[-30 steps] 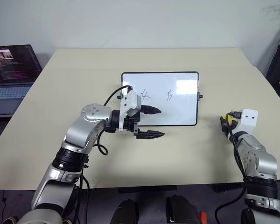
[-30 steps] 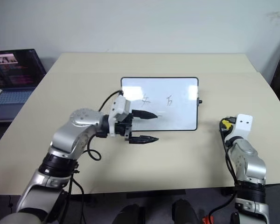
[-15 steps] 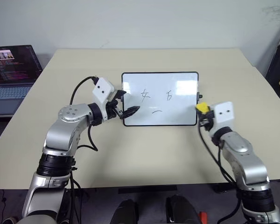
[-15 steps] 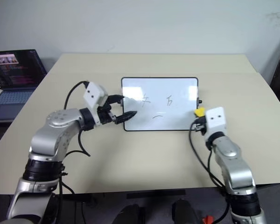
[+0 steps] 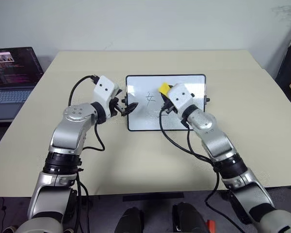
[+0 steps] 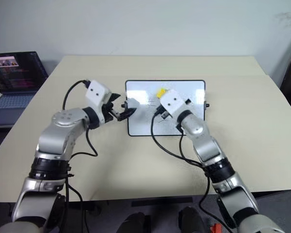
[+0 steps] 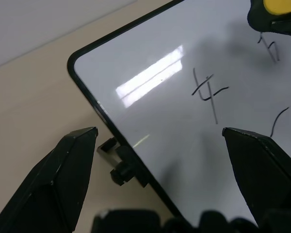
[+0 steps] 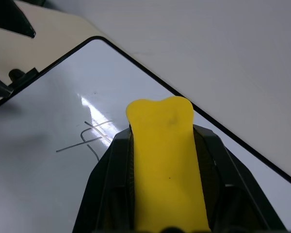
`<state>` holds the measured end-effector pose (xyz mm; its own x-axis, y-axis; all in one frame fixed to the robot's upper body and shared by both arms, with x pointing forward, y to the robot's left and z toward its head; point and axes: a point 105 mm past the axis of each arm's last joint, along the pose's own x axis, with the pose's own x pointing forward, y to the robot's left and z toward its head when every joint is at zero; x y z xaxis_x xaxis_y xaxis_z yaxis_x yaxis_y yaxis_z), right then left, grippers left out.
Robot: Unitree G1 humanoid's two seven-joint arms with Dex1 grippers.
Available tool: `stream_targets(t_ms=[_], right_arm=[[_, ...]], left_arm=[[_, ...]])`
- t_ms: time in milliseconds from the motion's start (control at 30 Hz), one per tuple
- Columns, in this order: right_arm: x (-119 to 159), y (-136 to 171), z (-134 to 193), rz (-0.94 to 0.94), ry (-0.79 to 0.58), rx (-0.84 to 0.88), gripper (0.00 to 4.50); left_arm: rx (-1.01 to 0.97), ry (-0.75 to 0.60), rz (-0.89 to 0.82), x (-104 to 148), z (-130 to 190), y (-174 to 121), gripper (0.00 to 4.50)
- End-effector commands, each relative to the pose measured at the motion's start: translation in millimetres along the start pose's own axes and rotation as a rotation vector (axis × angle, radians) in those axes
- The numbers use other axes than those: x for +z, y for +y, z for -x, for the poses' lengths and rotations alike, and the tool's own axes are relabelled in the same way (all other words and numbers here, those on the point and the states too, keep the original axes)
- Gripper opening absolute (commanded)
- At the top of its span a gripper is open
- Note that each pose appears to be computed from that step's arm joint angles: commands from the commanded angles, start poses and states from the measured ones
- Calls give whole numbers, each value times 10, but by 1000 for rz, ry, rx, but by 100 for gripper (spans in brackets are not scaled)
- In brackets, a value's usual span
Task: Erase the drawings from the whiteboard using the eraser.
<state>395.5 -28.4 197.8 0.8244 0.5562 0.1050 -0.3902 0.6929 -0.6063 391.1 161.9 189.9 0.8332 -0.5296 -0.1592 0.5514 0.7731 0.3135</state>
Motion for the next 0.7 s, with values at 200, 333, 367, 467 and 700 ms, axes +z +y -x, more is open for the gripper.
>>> stream_targets(t_ms=[200,333,367,467,700], right_arm=[[85,44,-333,101,-25,44,129],[-100,190,-371,107,58,115,129],[-151,234,-361,108,77,139,129],[-320,370,-290,92,141,210,129],[-450,480,-191,131,196,283,129]], left_arm=[[23,-3,-44,38,38,47,450],[36,20,-58,-23,70,91,450],[39,22,-60,-29,76,101,450],[53,31,-62,-51,89,145,450],[67,61,-58,-163,86,200,450]])
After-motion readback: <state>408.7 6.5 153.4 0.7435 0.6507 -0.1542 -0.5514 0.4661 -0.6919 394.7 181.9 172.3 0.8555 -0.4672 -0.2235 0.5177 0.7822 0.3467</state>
